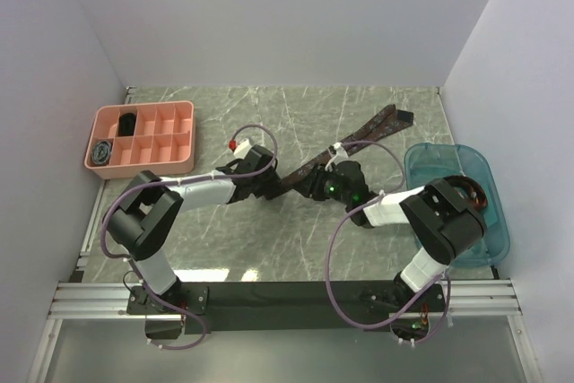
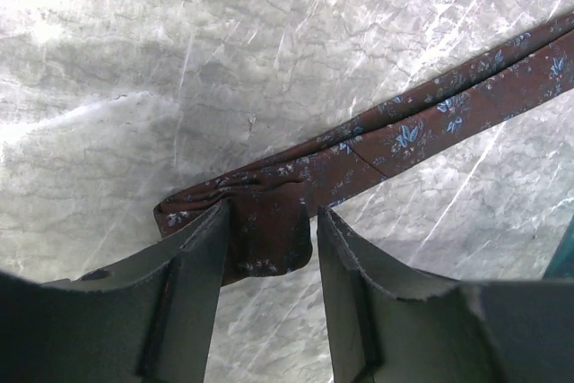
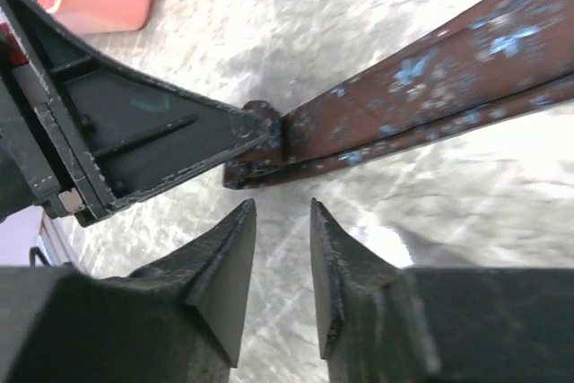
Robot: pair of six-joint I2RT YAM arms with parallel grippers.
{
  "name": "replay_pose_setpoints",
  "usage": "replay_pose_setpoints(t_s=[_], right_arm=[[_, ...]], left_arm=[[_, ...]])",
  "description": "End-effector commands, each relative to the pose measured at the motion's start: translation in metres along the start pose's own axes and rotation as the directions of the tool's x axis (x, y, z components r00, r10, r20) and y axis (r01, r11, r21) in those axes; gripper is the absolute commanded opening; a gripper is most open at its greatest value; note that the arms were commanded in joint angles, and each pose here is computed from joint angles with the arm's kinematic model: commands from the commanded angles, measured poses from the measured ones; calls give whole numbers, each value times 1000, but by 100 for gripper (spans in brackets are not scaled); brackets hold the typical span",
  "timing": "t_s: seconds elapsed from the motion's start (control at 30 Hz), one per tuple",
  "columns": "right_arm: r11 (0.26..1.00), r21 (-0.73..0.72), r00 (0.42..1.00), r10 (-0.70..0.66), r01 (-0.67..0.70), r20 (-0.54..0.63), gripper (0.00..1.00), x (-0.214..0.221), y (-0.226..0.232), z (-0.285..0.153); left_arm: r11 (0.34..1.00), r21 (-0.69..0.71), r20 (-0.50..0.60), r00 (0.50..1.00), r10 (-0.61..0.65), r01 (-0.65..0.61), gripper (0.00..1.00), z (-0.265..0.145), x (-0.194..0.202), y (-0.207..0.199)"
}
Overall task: Roll the ties
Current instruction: Roll the tie
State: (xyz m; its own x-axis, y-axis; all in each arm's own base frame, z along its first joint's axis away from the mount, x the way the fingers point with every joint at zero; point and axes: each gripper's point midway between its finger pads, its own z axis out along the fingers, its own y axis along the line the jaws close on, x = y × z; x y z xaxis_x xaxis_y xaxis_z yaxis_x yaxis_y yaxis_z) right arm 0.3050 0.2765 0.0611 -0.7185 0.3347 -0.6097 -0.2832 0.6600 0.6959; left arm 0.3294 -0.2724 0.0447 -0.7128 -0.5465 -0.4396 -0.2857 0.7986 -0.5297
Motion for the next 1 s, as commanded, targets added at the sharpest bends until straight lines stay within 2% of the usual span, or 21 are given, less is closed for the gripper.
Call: replay_pose_setpoints(t_s=[0.0,0.1,0.3,0.43,0.7,0.97], right_arm=[[998,-3,998,-56,56,20,37,-21,1,-5],[994,5,994,-113,113,-12,36,-28,3,-1],[993,-62,992,-104,100,-65,38,-22,16,5],[992,-93,994,-88,82,-66,43,-20,22,14],[992,-113,994,-73,64,-81,43,-8,22,24],[988,-155,1000,-26,26,7,48,-3,36,32]], left_arm=[[999,-19,-16,999,31,-31,50,2,4,0],[999,-34,-12,999,40,-40,52,4,3,1],[998,-50,-18,999,35,-36,55,9,4,0],[997,-66,-34,999,32,-35,62,13,10,3],[999,-47,-34,999,19,-20,76,11,11,-1],[1000,-3,-37,999,-13,13,80,3,10,-11]])
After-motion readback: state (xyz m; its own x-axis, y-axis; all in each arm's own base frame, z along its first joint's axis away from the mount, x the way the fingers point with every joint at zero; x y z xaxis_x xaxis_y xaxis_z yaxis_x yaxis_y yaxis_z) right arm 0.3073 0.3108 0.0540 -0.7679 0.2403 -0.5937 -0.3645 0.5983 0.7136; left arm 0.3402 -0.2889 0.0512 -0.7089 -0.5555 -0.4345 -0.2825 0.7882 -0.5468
